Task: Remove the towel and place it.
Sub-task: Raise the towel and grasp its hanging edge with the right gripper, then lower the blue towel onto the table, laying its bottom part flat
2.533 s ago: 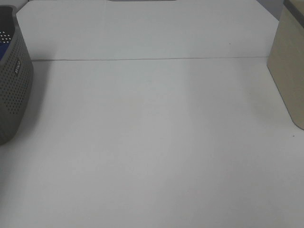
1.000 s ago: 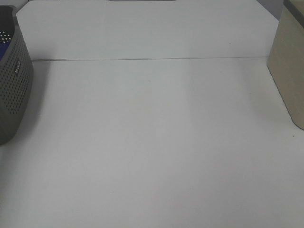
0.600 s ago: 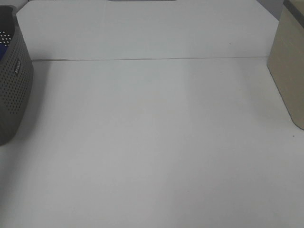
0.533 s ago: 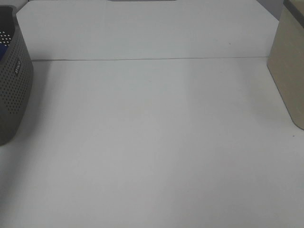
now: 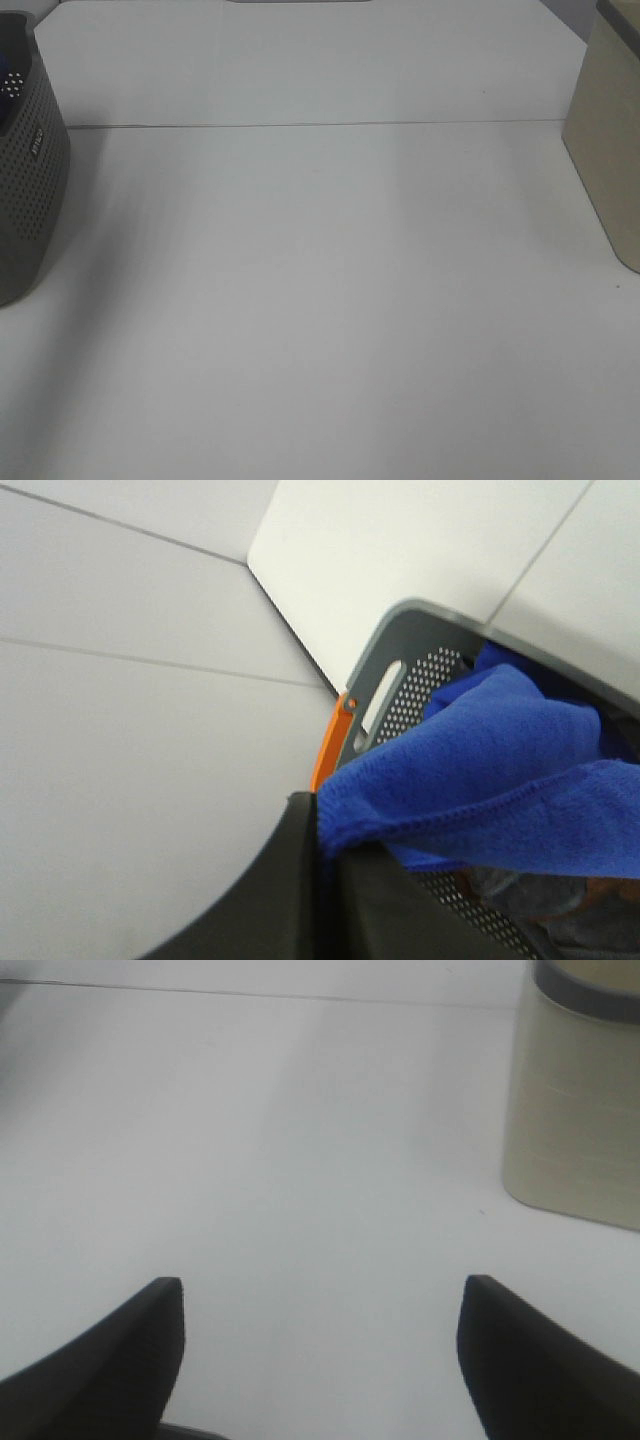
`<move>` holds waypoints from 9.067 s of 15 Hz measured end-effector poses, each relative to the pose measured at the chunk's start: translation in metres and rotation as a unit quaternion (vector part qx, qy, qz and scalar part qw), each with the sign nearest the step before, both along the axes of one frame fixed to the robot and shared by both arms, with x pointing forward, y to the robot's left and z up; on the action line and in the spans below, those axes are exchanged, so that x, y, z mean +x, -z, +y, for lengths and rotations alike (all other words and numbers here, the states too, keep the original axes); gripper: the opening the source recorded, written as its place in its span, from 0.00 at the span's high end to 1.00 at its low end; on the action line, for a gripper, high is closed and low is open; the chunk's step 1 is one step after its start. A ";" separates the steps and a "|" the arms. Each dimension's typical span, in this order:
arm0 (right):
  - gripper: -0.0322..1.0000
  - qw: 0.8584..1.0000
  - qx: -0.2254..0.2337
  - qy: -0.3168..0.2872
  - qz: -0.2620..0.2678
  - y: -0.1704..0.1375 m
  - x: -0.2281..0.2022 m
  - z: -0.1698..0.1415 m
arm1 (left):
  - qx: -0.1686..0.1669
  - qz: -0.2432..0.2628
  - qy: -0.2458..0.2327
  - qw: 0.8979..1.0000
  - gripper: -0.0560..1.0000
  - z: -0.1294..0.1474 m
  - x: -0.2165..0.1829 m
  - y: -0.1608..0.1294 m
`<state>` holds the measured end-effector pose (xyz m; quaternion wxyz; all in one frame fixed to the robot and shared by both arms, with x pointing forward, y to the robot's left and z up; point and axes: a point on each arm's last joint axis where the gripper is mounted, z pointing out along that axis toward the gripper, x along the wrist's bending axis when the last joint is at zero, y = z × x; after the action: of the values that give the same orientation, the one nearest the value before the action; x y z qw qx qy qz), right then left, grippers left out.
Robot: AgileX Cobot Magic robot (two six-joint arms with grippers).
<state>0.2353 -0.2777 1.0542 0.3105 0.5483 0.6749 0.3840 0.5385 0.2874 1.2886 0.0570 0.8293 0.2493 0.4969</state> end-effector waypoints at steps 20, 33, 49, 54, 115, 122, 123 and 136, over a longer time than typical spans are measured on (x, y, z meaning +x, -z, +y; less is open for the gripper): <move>0.25 0.827 0.239 -0.501 -0.089 0.013 0.276 0.106 | 0.085 -0.059 0.360 0.927 0.95 -0.167 -0.051 -0.013; 0.25 0.765 0.190 -0.609 -0.085 0.024 0.325 0.220 | 0.061 -0.050 0.366 0.927 0.95 -0.172 -0.051 -0.010; 0.93 0.708 0.162 -0.684 0.066 0.027 0.295 0.210 | 0.049 -0.047 0.362 0.930 0.95 -0.173 -0.050 -0.010; 0.96 0.738 0.195 -0.628 0.149 0.030 0.298 0.210 | 0.048 -0.047 0.362 0.930 0.95 -0.173 -0.050 -0.010; 0.96 0.950 -0.117 -0.015 -0.288 -0.212 0.413 0.116 | -0.382 -0.409 0.227 0.797 0.95 -0.152 0.137 0.037; 0.96 0.950 -0.089 -0.022 -0.300 -0.185 0.457 0.131 | -0.391 -0.460 0.227 0.764 0.95 -0.152 0.185 0.061; 0.96 0.948 -0.088 -0.025 -0.306 -0.182 0.461 0.131 | -0.393 -0.466 0.227 0.760 0.95 -0.152 0.189 0.060; 0.96 0.940 -0.077 -0.011 -0.332 -0.177 0.479 0.105 | -0.390 -0.470 0.223 0.759 0.95 -0.153 0.210 0.079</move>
<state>0.7138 -0.1727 1.2313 0.5538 0.3569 0.5671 0.4943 0.7482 0.1342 1.2098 0.5951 0.4295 0.1716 0.6572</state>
